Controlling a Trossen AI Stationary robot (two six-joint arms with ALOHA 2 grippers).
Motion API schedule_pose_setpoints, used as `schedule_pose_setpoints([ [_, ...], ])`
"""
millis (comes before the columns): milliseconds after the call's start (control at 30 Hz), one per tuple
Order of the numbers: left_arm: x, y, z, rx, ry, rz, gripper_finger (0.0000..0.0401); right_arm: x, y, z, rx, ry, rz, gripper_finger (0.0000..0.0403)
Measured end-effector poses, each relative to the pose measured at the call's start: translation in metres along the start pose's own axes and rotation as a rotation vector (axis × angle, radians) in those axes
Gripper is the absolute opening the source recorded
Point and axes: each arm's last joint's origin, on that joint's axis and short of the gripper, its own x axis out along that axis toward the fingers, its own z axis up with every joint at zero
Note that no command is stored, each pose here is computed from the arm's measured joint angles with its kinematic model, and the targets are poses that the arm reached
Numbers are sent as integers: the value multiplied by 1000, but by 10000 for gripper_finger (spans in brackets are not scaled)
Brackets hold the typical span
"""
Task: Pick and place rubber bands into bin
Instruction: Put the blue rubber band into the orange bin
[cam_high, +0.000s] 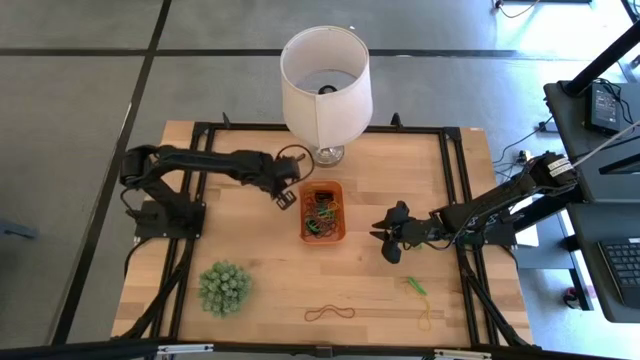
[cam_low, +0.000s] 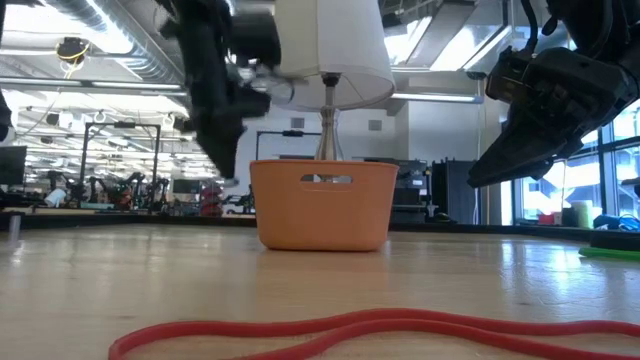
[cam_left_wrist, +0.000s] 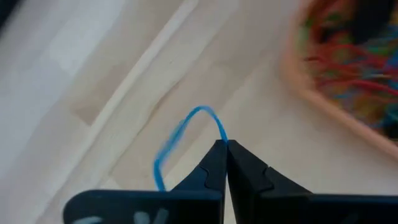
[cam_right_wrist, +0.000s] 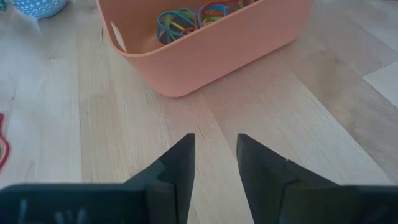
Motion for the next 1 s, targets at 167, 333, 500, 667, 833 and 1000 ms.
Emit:
schedule_pose_setpoints([
  [167, -36, -33, 4, 91, -136, -9, 2, 0, 0, 0, 2, -4, 3, 122],
  [333, -63, -67, 16, 169, -240, -77, 2, 0, 0, 1, 6, -6, 4, 122],
  [500, -65, -102, 32, 259, -261, -126, 2, 0, 0, 1, 24, -7, 5, 122],
  [667, -32, -131, 45, 359, -179, -146, 2, 0, 1, 1, 25, -7, 6, 122],
  [833, 15, -146, 52, 378, -65, -148, 2, 0, 1, 1, 24, -5, 7, 122],
  [1000, 54, -145, 52, 377, 17, -97, 3, 0, 1, 0, 24, 5, 21, 122],
])
